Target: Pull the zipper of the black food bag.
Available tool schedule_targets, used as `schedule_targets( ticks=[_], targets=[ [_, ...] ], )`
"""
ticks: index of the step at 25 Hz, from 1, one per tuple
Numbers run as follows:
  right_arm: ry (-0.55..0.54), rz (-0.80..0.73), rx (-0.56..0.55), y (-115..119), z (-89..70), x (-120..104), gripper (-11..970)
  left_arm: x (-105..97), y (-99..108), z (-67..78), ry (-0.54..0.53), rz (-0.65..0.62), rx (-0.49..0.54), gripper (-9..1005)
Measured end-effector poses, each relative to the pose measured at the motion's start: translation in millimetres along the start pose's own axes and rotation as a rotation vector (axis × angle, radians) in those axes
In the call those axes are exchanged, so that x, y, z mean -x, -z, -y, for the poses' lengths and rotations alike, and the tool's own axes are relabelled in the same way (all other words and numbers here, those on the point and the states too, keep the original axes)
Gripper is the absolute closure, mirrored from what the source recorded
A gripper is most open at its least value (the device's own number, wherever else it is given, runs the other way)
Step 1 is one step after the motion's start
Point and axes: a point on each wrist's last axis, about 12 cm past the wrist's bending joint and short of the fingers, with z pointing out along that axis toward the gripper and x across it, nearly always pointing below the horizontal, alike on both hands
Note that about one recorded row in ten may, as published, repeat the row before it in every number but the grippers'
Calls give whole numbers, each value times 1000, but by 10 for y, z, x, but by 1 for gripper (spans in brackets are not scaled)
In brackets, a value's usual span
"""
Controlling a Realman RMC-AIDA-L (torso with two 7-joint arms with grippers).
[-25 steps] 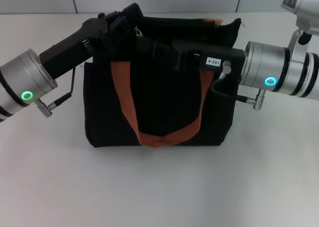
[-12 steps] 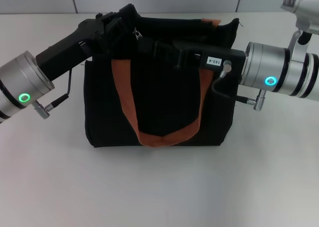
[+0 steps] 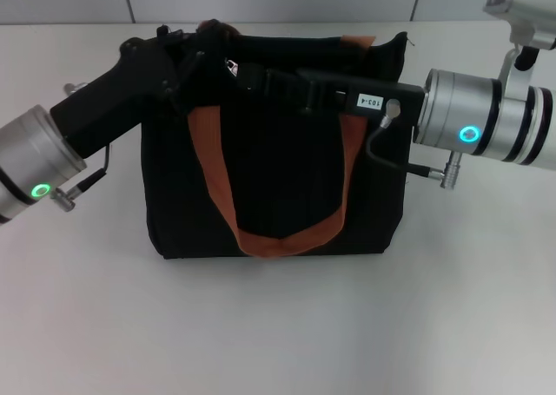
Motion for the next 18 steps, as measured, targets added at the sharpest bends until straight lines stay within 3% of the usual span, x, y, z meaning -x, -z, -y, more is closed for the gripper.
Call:
schedule_targets(
  ticks=[18],
  targets=[
    [-57, -58, -33, 34, 32, 19, 963, 3, 135, 10, -35, 25, 26, 964]
  ],
)
